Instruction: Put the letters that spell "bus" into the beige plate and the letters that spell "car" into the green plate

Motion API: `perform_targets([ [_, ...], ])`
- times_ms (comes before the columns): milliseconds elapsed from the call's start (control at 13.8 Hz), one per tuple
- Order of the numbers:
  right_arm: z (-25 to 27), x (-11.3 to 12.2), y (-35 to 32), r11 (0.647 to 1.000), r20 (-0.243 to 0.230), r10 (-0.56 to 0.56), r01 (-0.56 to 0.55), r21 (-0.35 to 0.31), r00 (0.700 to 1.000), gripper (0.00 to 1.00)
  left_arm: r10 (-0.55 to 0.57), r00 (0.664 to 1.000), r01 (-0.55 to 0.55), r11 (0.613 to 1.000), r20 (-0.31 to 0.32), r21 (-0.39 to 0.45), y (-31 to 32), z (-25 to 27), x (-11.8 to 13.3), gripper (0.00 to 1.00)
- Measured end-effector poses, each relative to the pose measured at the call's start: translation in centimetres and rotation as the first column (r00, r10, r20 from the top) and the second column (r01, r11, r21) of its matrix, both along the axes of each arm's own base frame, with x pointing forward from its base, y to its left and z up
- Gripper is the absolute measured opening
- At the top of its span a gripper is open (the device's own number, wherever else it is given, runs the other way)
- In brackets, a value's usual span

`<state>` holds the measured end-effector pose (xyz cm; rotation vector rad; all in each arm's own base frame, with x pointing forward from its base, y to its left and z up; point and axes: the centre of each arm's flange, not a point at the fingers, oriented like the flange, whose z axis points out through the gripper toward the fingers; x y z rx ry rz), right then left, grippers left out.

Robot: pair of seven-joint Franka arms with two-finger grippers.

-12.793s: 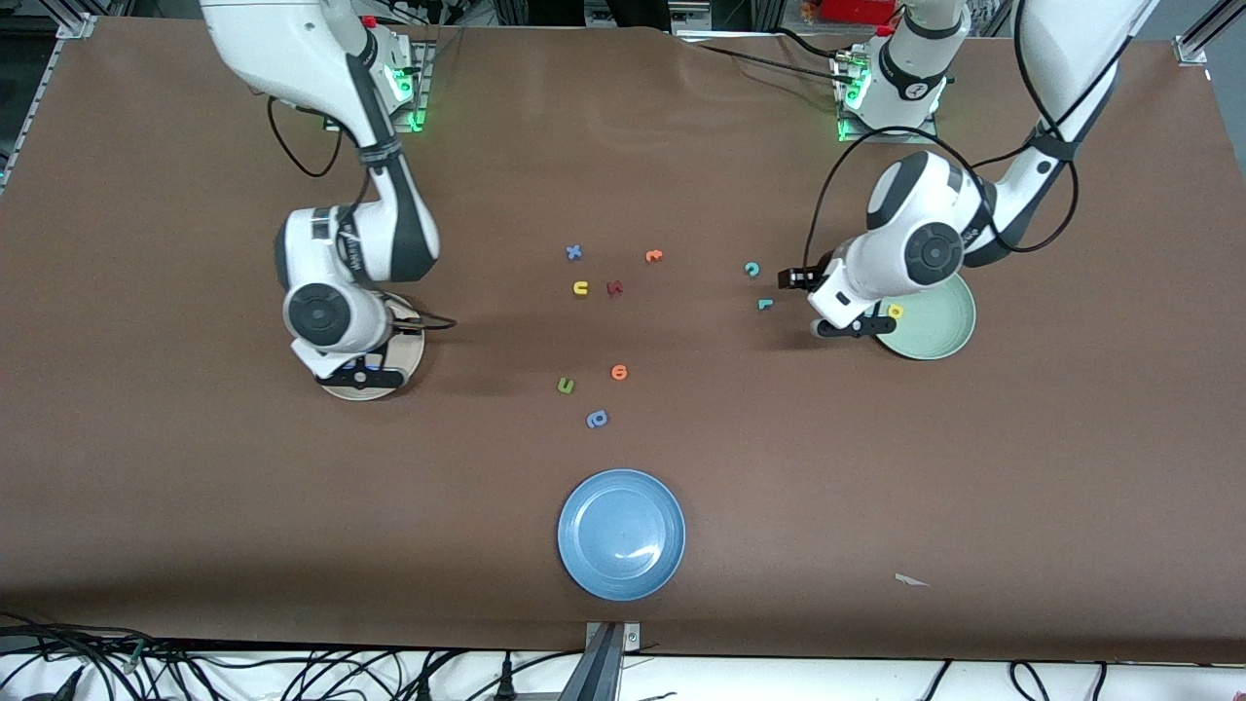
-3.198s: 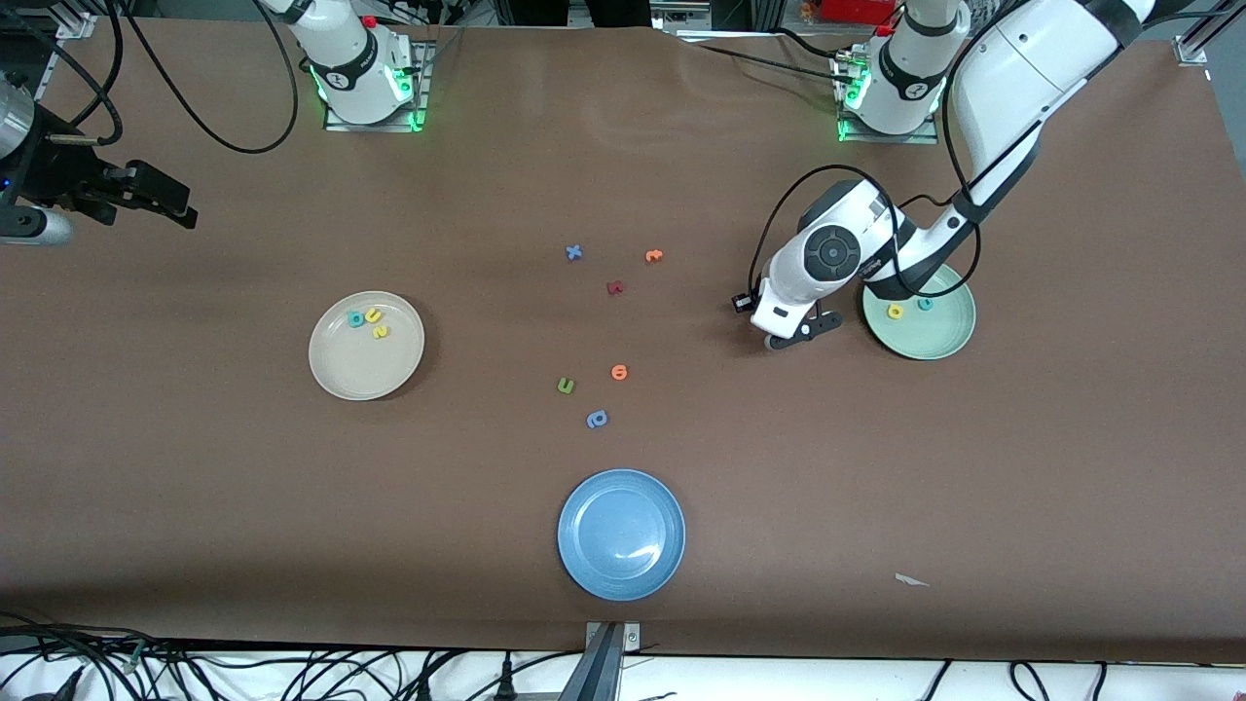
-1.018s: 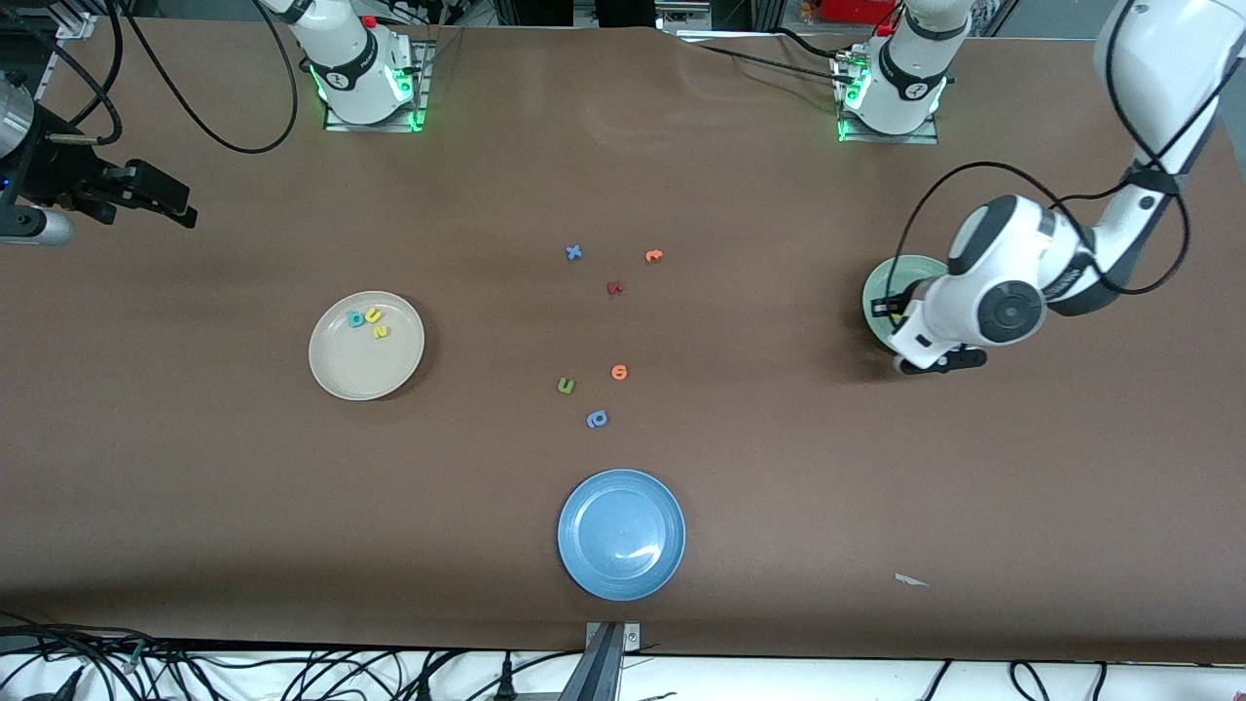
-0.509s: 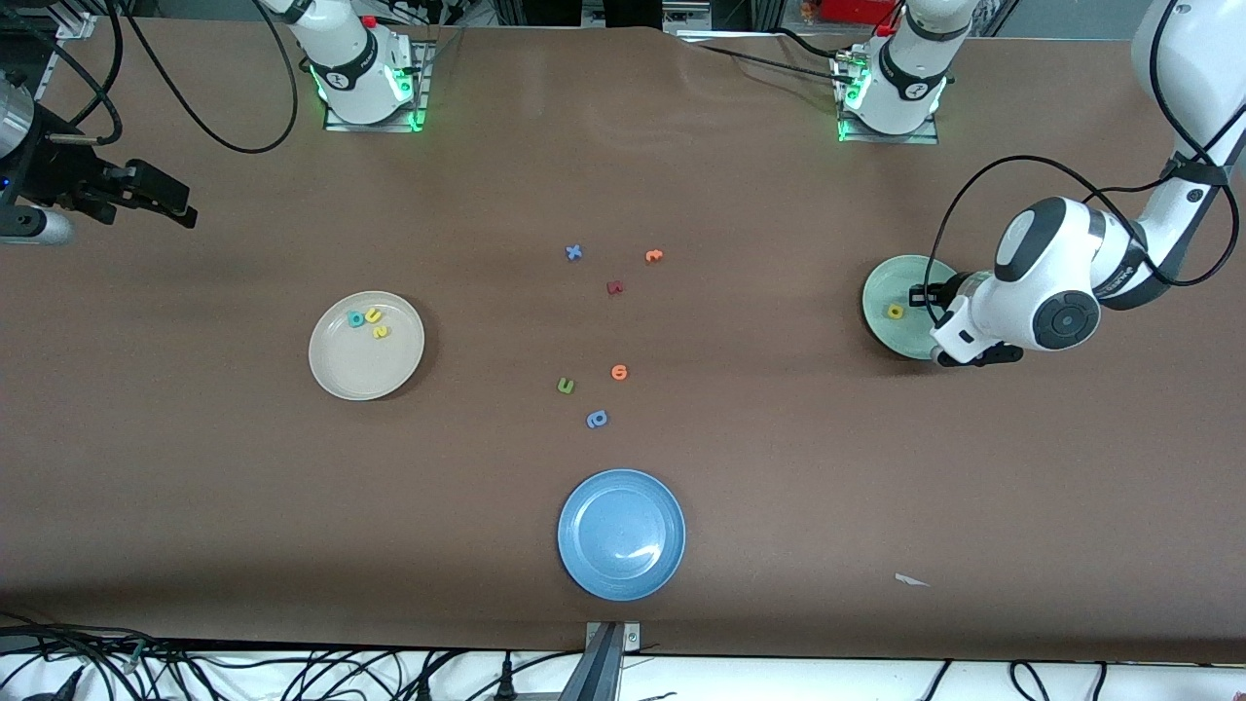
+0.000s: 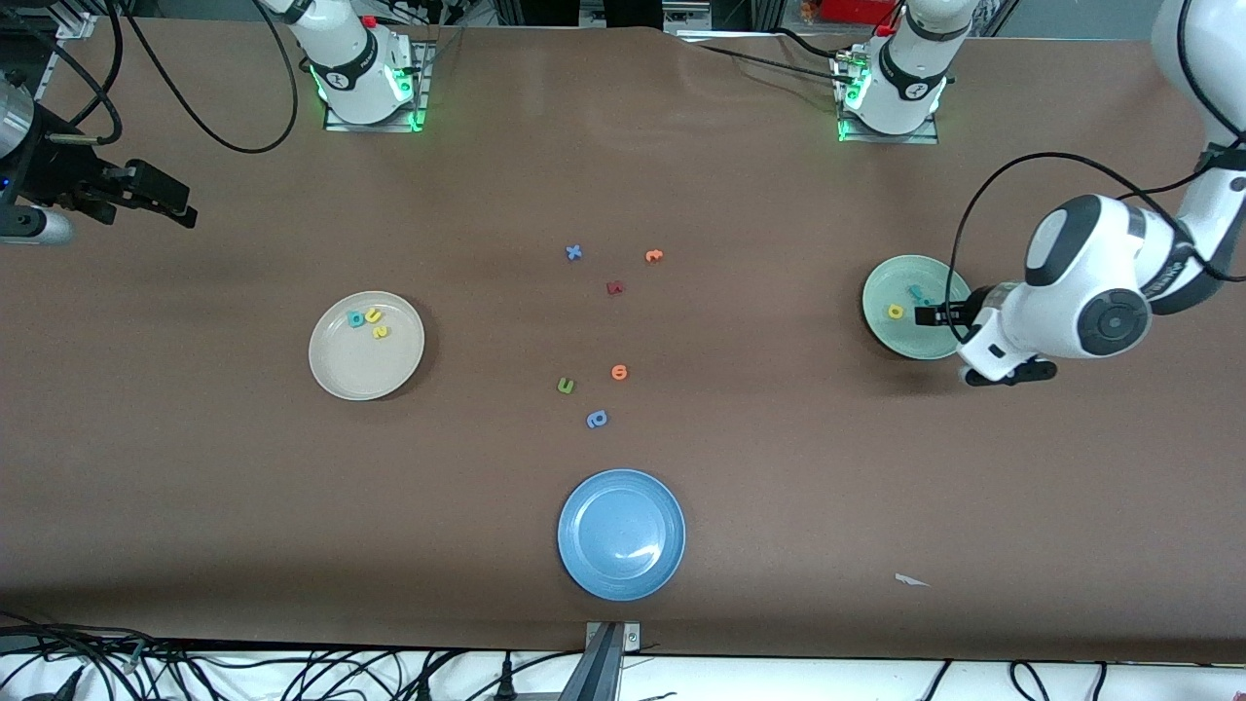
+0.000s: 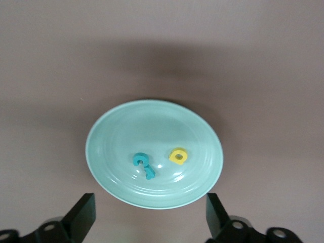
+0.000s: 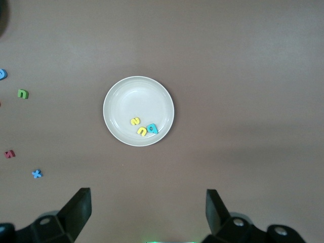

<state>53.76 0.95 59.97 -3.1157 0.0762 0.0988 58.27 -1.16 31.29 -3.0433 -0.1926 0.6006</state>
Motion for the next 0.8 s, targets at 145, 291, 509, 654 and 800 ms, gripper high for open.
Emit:
perform_targets([
  [145,0.0,0.0,0.0,1.000,0.000,0.000,0.000,0.000,1.000,1.00,0.000,0.999,0.000,1.000,0.053,0.005,-0.6,4.0,2.3,0.99],
  [291,0.0,0.0,0.0,1.000,0.000,0.000,0.000,0.000,1.000,1.00,-0.004,0.995,0.004,1.000,0.100,0.005,-1.5,7.2,3.9,0.99],
  [509,0.0,0.0,0.0,1.000,-0.001,0.000,0.000,0.000,1.000,1.00,-0.036,0.992,0.031,0.999,0.120,0.044,-2.6,10.7,5.9,1.00],
  [654,0.0,0.0,0.0,1.000,-0.001,0.000,0.000,0.000,1.000,1.00,-0.071,0.988,0.064,0.996,0.139,0.056,-3.2,12.6,7.2,1.00],
  [800,0.0,0.0,0.0,1.000,-0.001,0.000,0.000,0.000,1.000,1.00,-0.033,0.987,0.034,0.999,0.160,-0.003,-2.4,14.3,8.2,1.00],
])
